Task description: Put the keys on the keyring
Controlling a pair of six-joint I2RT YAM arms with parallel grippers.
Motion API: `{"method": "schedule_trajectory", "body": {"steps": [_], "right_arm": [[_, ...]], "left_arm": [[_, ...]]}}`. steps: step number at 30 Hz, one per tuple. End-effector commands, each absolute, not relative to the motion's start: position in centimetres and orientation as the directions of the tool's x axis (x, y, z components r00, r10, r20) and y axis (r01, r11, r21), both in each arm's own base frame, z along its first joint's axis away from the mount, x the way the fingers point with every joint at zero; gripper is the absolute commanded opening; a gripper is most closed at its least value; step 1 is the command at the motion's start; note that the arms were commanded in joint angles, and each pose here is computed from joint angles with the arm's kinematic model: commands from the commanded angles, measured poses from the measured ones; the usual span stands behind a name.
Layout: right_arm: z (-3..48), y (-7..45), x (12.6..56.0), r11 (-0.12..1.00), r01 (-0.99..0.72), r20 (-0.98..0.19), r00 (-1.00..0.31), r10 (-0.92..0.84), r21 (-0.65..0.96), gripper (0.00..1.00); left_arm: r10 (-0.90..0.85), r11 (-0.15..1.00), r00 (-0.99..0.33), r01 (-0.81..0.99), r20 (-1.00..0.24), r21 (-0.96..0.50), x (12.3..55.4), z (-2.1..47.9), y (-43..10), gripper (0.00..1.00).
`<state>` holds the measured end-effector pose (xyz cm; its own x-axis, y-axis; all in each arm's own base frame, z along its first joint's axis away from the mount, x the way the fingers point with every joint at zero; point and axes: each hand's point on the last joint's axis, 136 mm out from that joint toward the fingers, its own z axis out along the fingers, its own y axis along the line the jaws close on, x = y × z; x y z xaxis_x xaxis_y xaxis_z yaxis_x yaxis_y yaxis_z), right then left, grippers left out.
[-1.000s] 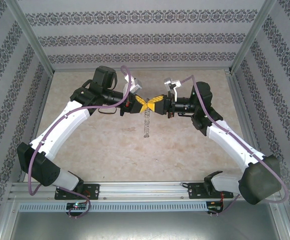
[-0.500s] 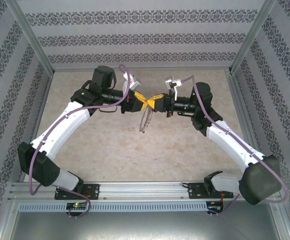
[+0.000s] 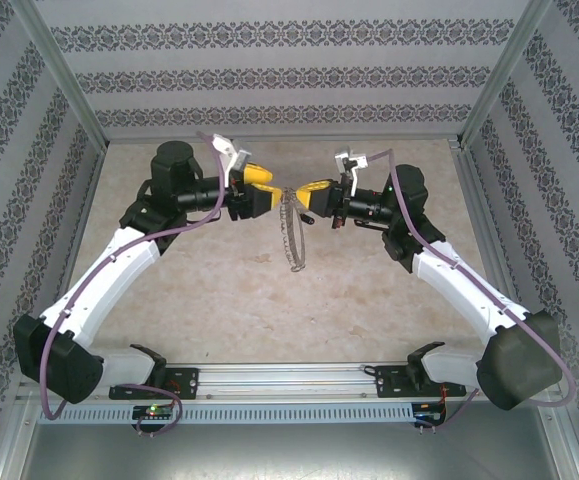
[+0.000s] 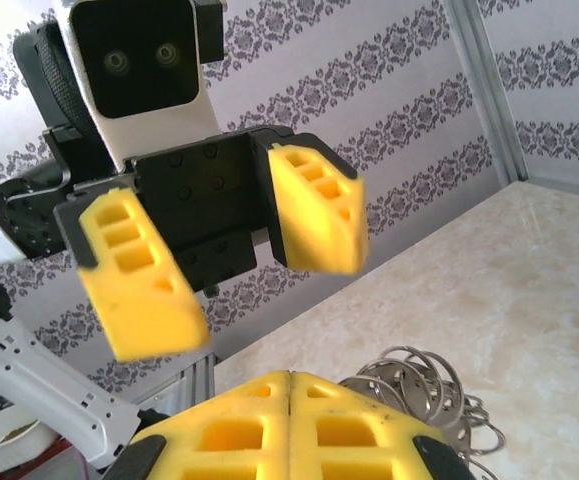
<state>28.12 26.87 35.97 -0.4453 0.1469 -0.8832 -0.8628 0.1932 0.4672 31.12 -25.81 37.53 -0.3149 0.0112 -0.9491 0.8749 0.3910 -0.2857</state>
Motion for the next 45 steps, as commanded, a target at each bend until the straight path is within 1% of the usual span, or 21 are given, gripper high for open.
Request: {"method": "schedule_trajectory", "body": {"steps": [1,6,12,19,25,36,45], "right_arm": [[39.2,26.2,28.1,0.194,-0.904,-0.915,-0.339,0.220,0.381,0.00],[40.4,26.1,28.9,0.209,-0.906,-0.910,-0.305,0.280,0.368,0.00],[42.2,26.0,29.9,0.229,-0.904,-0.886,-0.256,0.388,0.362,0.00],[43.8,25.6,31.4,0.239,-0.893,-0.829,-0.217,0.516,0.382,0.00],[44.5,25.4,33.1,0.201,-0.879,-0.746,-0.224,0.627,0.433,0.00],[44.8,27.4,33.7,0.128,-0.889,-0.713,-0.258,0.652,0.439,0.00],[44.7,28.0,33.4,0.101,-0.892,-0.711,-0.277,0.646,0.440,0.00]], "left_arm": [[-0.111,0.401,-0.294,0.861,-0.949,-0.313,31.8,40.3,-25.1,0.60],[-0.216,0.354,-0.342,0.846,-0.915,-0.400,32.2,41.0,-25.3,0.52],[-0.332,0.297,-0.358,0.838,-0.873,-0.457,32.1,42.4,-25.0,0.45],[-0.427,0.241,-0.362,0.837,-0.828,-0.491,32.1,43.9,-24.6,0.44],[-0.470,0.202,-0.375,0.835,-0.799,-0.511,32.9,44.4,-24.8,0.43],[-0.501,0.176,-0.384,0.832,-0.776,-0.525,34.9,44.8,-25.4,0.40],[-0.505,0.182,-0.381,0.830,-0.775,-0.527,35.4,44.8,-25.5,0.38]]}}
